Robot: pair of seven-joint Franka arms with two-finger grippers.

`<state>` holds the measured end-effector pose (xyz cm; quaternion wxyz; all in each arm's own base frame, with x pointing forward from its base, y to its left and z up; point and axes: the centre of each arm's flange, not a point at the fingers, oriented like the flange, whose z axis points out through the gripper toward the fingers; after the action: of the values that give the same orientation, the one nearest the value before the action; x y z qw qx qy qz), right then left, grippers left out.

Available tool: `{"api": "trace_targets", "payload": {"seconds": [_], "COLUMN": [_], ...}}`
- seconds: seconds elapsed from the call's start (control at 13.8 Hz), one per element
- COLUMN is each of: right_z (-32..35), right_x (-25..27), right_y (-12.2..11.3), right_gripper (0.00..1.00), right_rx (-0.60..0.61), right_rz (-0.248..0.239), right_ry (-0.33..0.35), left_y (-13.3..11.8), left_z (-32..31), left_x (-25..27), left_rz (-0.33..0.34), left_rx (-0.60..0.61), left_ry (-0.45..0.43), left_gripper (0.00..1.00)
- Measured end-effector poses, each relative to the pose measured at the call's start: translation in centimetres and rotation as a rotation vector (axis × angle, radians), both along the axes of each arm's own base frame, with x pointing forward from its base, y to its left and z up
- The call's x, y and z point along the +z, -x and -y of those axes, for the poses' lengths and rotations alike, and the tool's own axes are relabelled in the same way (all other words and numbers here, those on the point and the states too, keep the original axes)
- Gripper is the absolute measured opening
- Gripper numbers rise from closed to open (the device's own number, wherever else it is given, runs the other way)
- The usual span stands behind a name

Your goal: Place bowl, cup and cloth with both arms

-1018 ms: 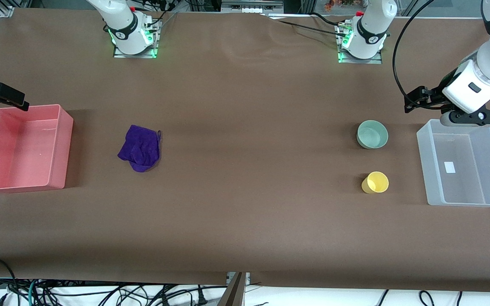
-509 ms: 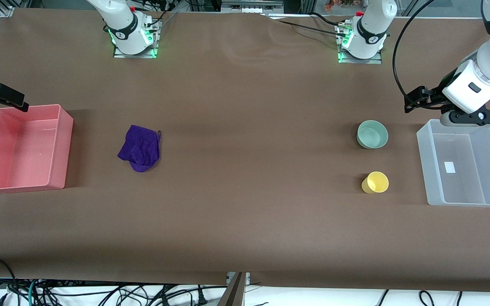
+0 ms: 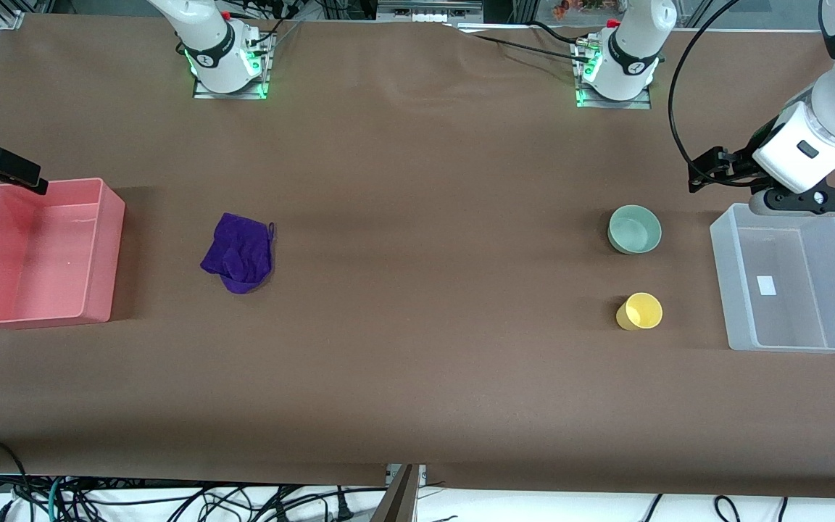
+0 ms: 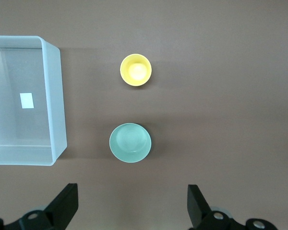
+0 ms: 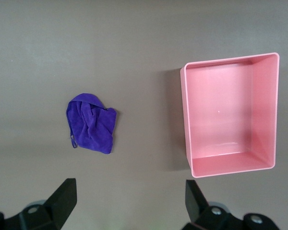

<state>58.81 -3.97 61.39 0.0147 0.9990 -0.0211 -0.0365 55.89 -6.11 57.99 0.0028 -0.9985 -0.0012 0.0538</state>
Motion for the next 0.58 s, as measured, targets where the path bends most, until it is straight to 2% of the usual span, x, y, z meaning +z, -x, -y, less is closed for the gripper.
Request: {"api": "trace_targets", "payload": {"seconds": [0.36, 0.58], "right_z": [-0.1, -1.4], "right_x": [-1.7, -3.7], "right_y": [-1.0, -1.4], "right_gripper": [1.00, 1.00], "right_rx": [0.005, 0.028], "right_rz": [0.010, 0.002], "right_ry": [0.001, -0.004], "left_y": [0.0, 0.6], "left_z": [-0.1, -0.2], "left_x": [-0.2, -1.7], "left_rz": [-0.006, -0.069], "left_rx": [0.001, -0.008], "left_ry": [-0.001, -0.007], "left_gripper": [1.00, 1.00]}}
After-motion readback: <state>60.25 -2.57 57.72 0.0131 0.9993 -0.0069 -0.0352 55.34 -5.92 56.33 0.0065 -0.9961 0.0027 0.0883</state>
